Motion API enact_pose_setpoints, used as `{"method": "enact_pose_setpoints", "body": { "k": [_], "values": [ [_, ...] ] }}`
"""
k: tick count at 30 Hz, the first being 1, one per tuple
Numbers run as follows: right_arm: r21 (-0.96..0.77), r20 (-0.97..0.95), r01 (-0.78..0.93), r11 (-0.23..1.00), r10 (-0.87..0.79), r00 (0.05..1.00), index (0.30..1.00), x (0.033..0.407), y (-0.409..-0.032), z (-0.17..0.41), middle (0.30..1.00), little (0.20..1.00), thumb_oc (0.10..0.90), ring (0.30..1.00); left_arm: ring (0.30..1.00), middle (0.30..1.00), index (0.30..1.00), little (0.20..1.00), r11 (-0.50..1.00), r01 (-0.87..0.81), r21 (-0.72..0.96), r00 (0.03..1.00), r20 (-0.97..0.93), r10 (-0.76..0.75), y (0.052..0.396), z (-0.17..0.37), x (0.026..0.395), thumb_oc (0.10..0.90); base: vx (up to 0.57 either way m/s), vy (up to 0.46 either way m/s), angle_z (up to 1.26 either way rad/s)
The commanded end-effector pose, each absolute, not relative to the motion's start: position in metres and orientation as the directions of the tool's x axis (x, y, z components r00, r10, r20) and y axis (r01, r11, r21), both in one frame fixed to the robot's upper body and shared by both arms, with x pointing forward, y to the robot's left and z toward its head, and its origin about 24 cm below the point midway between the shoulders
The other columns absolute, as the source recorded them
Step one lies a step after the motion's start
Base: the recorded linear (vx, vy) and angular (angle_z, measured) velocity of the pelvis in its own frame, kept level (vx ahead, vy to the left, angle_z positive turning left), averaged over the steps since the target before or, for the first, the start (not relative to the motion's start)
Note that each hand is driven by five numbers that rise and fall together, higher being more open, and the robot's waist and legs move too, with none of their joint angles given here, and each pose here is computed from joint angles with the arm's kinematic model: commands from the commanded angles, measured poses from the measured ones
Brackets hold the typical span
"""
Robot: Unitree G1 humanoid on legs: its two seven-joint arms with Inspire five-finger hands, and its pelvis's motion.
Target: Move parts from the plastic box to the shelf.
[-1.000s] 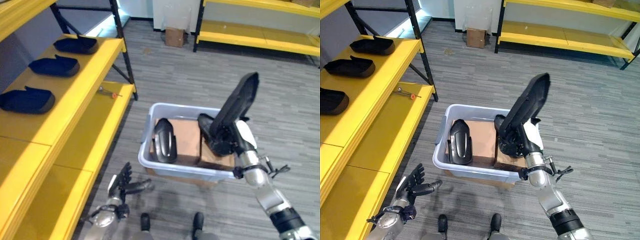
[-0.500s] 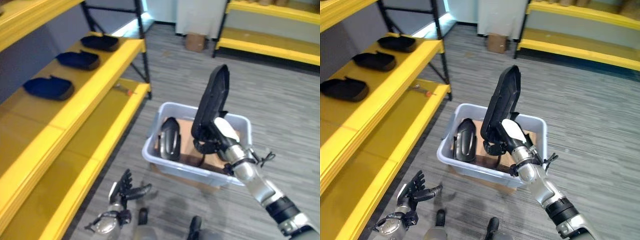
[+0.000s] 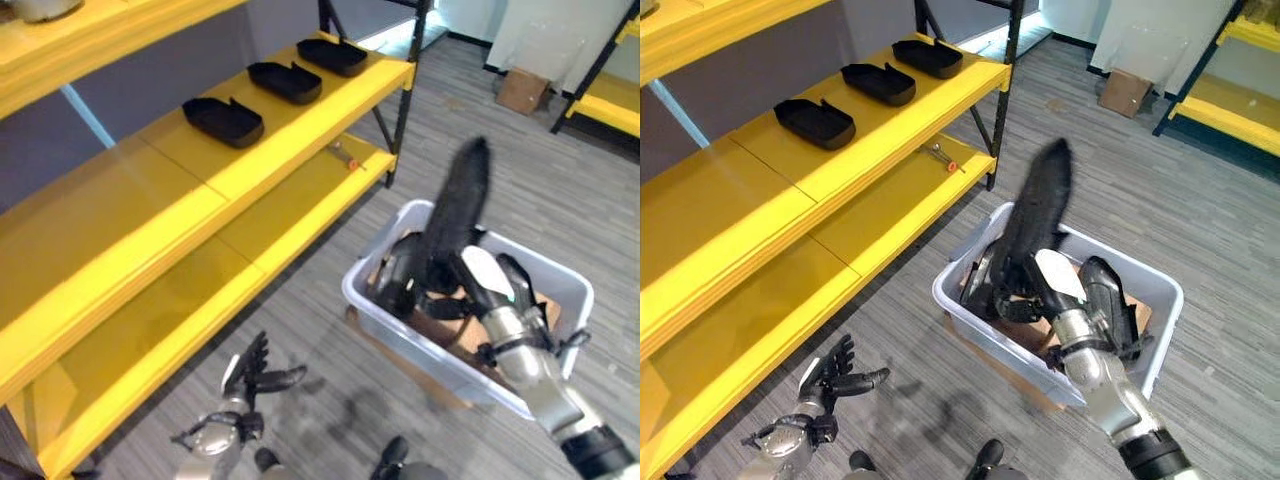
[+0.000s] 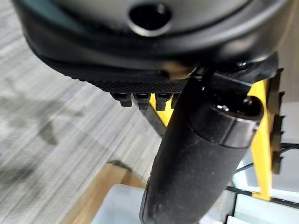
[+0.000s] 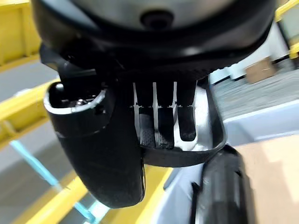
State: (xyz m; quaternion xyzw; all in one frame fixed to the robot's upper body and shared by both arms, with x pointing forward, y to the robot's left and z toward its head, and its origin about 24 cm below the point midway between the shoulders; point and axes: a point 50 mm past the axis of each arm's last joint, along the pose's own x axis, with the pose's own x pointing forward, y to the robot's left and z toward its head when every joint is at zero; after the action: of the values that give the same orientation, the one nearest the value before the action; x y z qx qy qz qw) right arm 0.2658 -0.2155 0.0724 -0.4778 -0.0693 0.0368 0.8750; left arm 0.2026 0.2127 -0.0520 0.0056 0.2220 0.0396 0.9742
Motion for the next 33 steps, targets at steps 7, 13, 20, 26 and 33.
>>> {"method": "enact_pose_setpoints", "body": {
  "k": [7, 13, 20, 26, 33],
  "values": [
    [-0.781, 0.426, 0.227, 0.581, 0.231, 0.875, 0.3, 0.281, -0.19, 0.144, 0.3, 0.3, 0.4, 0.3, 1.0, 1.0, 1.0, 1.0, 0.991, -0.08, 0.105, 0.961, -0.257, 0.105, 0.232, -0.017, 0.214, 0.9, 0.05, 0.164, 0.37],
    [-0.773, 0.429, 0.199, 0.602, 0.266, 0.864, 0.3, 0.288, -0.173, 0.146, 0.3, 0.3, 0.4, 0.3, 1.0, 1.0, 1.0, 1.0, 0.985, -0.12, 0.123, 0.954, -0.261, 0.149, 0.242, -0.018, 0.208, 0.9, 0.06, 0.167, 0.22],
    [-0.778, 0.426, 0.168, 0.606, 0.311, 0.849, 0.3, 0.298, -0.152, 0.149, 0.3, 0.3, 0.4, 0.3, 1.0, 1.0, 1.0, 1.0, 0.975, -0.178, 0.131, 0.947, -0.246, 0.206, 0.253, -0.014, 0.204, 0.9, 0.07, 0.21, 0.19],
    [-0.793, 0.411, 0.163, 0.588, 0.317, 0.855, 0.3, 0.298, -0.153, 0.148, 0.3, 0.3, 0.4, 0.3, 1.0, 1.0, 1.0, 1.0, 0.973, -0.185, 0.138, 0.947, -0.24, 0.214, 0.258, -0.011, 0.203, 0.9, 0.12, 0.256, 0.26],
    [-0.811, 0.381, 0.179, 0.557, 0.271, 0.884, 0.3, 0.284, -0.179, 0.14, 0.3, 0.3, 0.4, 0.3, 1.0, 1.0, 1.0, 1.0, 0.975, -0.148, 0.168, 0.952, -0.244, 0.187, 0.251, -0.014, 0.21, 0.9, 0.07, 0.071, 0.89]
  ]
}}
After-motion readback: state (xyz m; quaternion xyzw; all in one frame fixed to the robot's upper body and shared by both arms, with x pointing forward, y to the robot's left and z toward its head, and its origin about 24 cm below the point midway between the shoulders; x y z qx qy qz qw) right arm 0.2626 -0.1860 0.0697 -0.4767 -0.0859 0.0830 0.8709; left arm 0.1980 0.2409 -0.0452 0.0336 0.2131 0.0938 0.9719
